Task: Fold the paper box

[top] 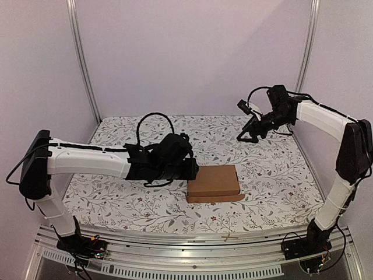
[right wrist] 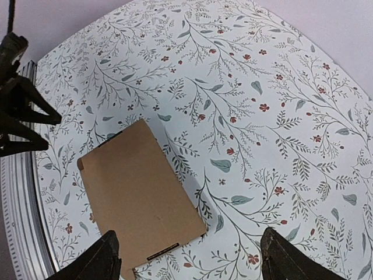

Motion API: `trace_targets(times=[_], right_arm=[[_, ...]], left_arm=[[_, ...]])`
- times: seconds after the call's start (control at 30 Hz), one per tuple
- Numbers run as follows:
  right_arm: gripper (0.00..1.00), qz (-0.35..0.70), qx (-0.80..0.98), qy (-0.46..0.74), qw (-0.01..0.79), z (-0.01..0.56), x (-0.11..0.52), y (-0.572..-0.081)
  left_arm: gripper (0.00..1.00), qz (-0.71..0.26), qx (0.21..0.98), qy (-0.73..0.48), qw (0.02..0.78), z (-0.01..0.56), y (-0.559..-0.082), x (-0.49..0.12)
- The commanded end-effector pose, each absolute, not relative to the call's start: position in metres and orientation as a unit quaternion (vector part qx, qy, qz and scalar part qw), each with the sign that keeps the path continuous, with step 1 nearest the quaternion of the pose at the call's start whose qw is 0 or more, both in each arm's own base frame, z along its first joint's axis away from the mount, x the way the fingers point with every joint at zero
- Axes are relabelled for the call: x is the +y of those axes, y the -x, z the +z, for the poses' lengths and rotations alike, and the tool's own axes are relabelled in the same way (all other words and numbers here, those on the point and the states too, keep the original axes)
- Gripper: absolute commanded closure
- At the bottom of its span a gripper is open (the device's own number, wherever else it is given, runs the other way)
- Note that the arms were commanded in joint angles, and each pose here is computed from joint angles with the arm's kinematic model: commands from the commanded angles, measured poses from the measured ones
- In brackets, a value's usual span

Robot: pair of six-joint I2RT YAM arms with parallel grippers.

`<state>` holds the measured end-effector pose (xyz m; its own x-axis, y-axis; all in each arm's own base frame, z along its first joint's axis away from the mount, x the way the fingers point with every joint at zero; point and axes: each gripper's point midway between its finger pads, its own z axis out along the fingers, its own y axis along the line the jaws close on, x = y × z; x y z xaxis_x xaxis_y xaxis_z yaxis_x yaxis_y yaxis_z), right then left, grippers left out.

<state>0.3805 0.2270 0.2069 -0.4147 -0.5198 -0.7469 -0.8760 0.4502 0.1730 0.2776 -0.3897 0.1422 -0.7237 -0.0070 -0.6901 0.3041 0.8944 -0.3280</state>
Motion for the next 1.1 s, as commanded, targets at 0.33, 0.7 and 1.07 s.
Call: trace_targets(times=[0.33,0.7,1.07], right_arm=[[0.23,0.195,0.840,0.474,0.176,0.083,0.247,-0.360],[0.26,0.216,0.841,0.472,0.150,0.071,0.251,-0.351],[0.29,0.224,0.841,0.477,0.119,0.060,0.255,-0.341]], left_arm=[[0.56,-0.191,0.961,0.030,0.197,0.023,-0.217,-0.368],[0.77,-0.162,0.967,0.028,0.197,0.005,-0.226,-0.362],[0.85,-0.106,0.966,0.007,0.237,0.023,-0.241,-0.355]])
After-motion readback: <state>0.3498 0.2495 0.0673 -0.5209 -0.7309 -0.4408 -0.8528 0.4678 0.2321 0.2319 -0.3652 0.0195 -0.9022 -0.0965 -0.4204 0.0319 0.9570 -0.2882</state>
